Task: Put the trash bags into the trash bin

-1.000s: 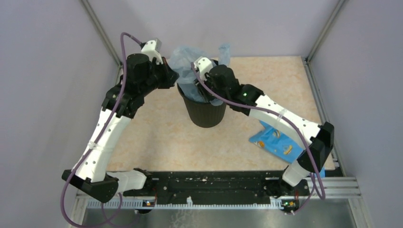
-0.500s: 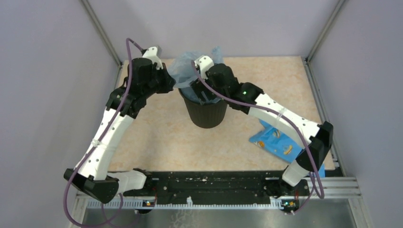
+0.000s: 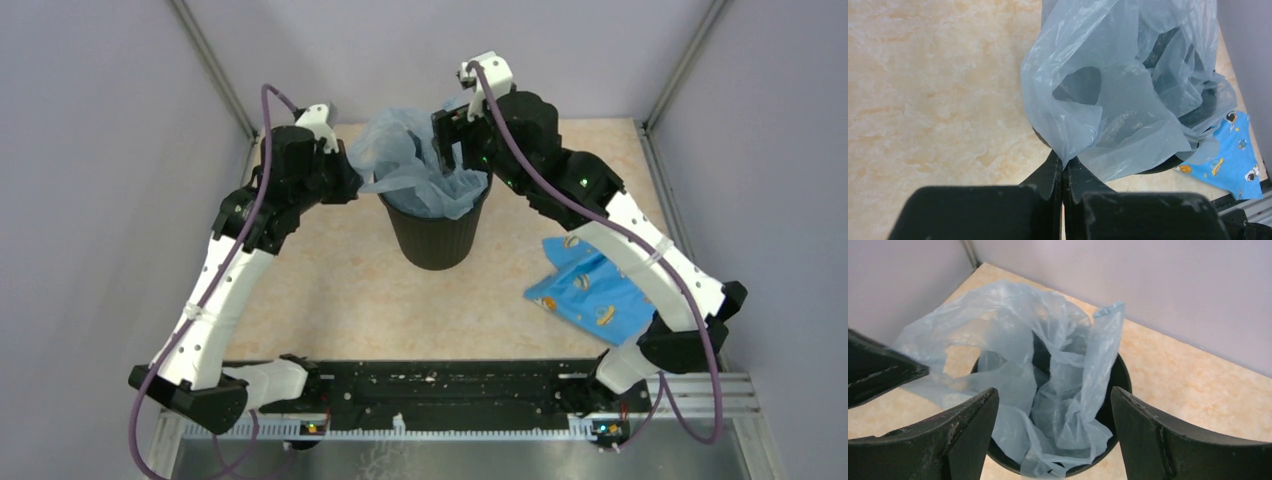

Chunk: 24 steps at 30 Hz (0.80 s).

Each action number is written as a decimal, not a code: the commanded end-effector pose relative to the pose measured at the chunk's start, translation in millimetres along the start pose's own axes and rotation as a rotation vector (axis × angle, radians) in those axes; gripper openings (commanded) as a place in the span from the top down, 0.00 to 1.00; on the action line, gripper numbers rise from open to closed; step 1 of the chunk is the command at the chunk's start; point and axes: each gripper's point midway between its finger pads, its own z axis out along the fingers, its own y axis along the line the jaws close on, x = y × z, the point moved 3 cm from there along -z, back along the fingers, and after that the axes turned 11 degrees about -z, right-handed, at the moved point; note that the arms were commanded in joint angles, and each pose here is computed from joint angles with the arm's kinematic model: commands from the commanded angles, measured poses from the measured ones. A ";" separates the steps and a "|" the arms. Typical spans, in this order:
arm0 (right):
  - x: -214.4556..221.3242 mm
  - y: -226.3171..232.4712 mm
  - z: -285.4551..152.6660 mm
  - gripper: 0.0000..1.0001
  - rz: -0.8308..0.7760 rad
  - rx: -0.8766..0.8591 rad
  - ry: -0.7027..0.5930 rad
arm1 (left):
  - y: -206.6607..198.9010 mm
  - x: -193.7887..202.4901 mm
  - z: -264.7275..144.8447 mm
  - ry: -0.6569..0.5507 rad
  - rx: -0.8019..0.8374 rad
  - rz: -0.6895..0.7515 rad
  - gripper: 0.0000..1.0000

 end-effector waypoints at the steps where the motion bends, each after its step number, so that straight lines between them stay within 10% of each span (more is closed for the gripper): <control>1: 6.5 -23.2 6.5 0.19 0.036 0.114 0.063 | -1.0 -6.3 -21.2 -0.018 0.007 0.030 1.00; 17: 72.9 -40.7 77.9 0.31 0.028 0.159 0.285 | 17.2 3.0 -34.9 -0.004 -0.076 0.059 1.00; 24: 66.7 -49.9 58.8 0.71 0.070 0.203 0.261 | 22.5 8.8 -33.1 0.010 -0.095 0.064 1.00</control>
